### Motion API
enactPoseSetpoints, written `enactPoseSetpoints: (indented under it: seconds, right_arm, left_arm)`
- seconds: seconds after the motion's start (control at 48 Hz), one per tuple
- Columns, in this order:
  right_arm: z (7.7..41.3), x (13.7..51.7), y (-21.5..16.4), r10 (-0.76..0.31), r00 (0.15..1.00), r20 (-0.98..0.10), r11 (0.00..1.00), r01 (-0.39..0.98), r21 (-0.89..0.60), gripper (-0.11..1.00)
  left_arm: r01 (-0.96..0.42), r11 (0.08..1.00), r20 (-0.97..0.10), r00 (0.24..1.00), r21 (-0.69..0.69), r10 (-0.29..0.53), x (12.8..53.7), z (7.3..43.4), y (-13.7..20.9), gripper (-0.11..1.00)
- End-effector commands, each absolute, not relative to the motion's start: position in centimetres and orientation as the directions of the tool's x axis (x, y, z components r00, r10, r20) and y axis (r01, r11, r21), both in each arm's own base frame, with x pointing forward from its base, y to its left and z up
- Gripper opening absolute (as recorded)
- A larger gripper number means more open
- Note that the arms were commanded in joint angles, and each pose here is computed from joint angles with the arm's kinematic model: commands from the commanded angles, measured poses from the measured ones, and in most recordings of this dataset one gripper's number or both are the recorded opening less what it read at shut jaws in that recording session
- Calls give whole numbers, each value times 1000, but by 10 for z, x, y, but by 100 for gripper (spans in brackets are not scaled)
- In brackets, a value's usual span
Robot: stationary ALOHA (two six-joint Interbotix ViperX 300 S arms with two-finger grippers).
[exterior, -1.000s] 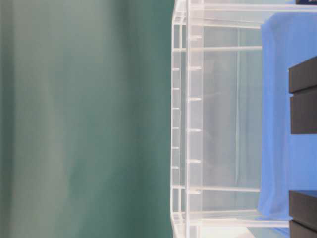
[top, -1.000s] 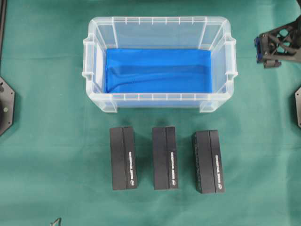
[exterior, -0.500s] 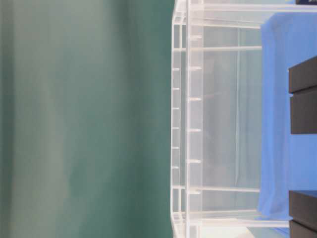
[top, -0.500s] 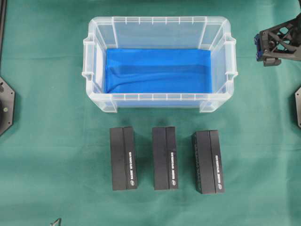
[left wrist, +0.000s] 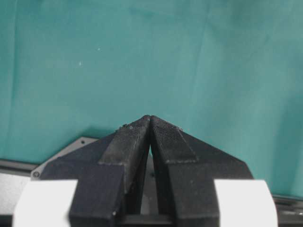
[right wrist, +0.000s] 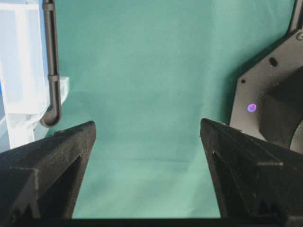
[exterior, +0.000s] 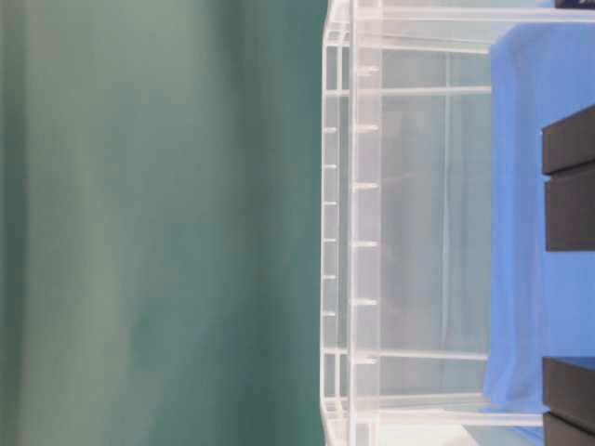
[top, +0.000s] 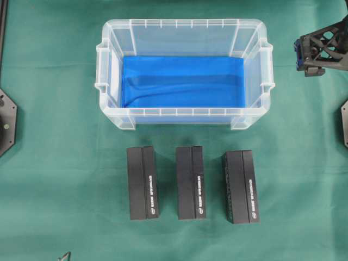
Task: Take the box out of the case with the right arm.
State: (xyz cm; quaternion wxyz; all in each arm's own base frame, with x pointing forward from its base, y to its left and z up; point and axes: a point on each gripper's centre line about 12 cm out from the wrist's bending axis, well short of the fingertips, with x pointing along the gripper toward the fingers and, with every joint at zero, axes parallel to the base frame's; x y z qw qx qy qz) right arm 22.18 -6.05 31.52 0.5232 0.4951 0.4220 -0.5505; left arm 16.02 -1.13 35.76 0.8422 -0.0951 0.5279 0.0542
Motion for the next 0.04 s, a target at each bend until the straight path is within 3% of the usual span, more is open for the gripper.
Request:
enactPoseSetpoints:
  seconds: [0.0, 0.021]
  right_arm:
    - [321, 221, -61, -165, 63, -984, -97, 992, 79, 86]
    - [321, 221, -61, -163, 63, -985, -97, 992, 79, 86]
  left_arm:
    - [-191, 976, -893, 451, -105, -8, 162, 363, -11, 2]
    - [-191, 976, -891, 453, -105, -7, 162, 364, -11, 2]
